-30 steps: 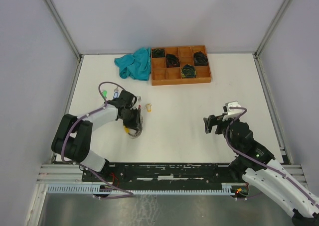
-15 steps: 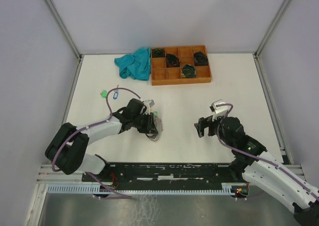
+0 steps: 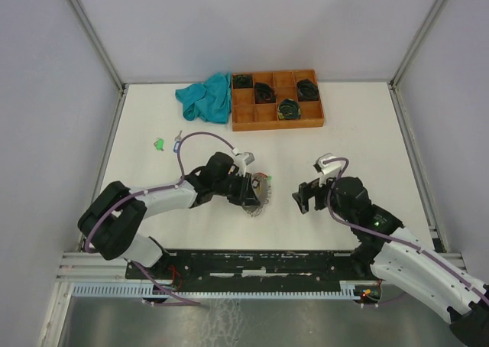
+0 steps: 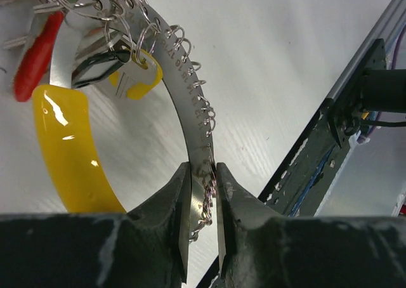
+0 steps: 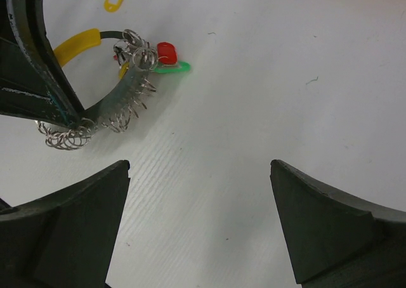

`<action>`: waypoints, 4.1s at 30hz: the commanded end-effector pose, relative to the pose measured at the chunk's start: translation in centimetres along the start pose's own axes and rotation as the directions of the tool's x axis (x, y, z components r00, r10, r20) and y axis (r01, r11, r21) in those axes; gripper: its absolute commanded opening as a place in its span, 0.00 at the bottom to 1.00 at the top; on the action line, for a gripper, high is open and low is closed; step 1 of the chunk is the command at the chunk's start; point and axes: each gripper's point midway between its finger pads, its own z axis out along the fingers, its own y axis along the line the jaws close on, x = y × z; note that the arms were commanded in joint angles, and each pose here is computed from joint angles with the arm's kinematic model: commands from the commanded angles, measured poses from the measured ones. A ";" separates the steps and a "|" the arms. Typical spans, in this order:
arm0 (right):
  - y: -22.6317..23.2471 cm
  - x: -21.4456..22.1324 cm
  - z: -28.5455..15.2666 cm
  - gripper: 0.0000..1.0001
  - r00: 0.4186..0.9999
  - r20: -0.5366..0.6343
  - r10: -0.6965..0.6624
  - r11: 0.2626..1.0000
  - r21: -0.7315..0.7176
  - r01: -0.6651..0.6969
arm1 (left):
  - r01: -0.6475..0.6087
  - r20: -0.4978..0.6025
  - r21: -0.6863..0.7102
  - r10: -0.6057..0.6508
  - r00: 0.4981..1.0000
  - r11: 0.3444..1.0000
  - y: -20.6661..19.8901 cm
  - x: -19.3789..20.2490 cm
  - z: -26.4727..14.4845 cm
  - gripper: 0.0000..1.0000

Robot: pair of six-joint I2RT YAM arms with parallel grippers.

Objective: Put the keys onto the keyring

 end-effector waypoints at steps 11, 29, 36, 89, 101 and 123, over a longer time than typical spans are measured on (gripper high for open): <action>1.5 -3.8 -0.1 1.00 0.984 0.176 0.005 0.997 -0.082 0.010 | -0.184 0.085 0.251 0.168 0.982 0.950 -4.2 -1.9 0.4 0.03; 2.9 -2.0 2.7 0.94 0.950 0.168 -0.264 0.942 -0.168 0.292 | -0.433 0.089 -0.003 0.432 0.898 0.901 -0.5 -1.1 -0.7 0.03; 4.6 -1.8 3.6 0.90 0.913 0.227 -0.339 0.885 -0.253 0.392 | -0.509 0.064 -0.131 0.519 0.852 0.851 -1.6 -1.5 -1.4 0.03; 11.4 -6.3 6.6 0.37 0.782 0.565 -0.263 0.794 -0.333 0.508 | -0.710 -0.246 -0.253 0.666 0.704 0.657 -5.1 -5.0 -10.3 0.03; 11.3 -6.1 7.4 0.31 0.789 0.551 -0.271 0.808 -0.316 0.497 | -0.710 -0.234 -0.231 0.671 0.704 0.665 -5.5 -4.8 -10.3 0.03; 10.2 -5.0 6.4 0.15 0.817 0.478 -0.322 0.811 -0.306 0.498 | -0.698 -0.221 -0.254 0.663 0.716 0.669 -5.3 -4.9 -10.4 0.03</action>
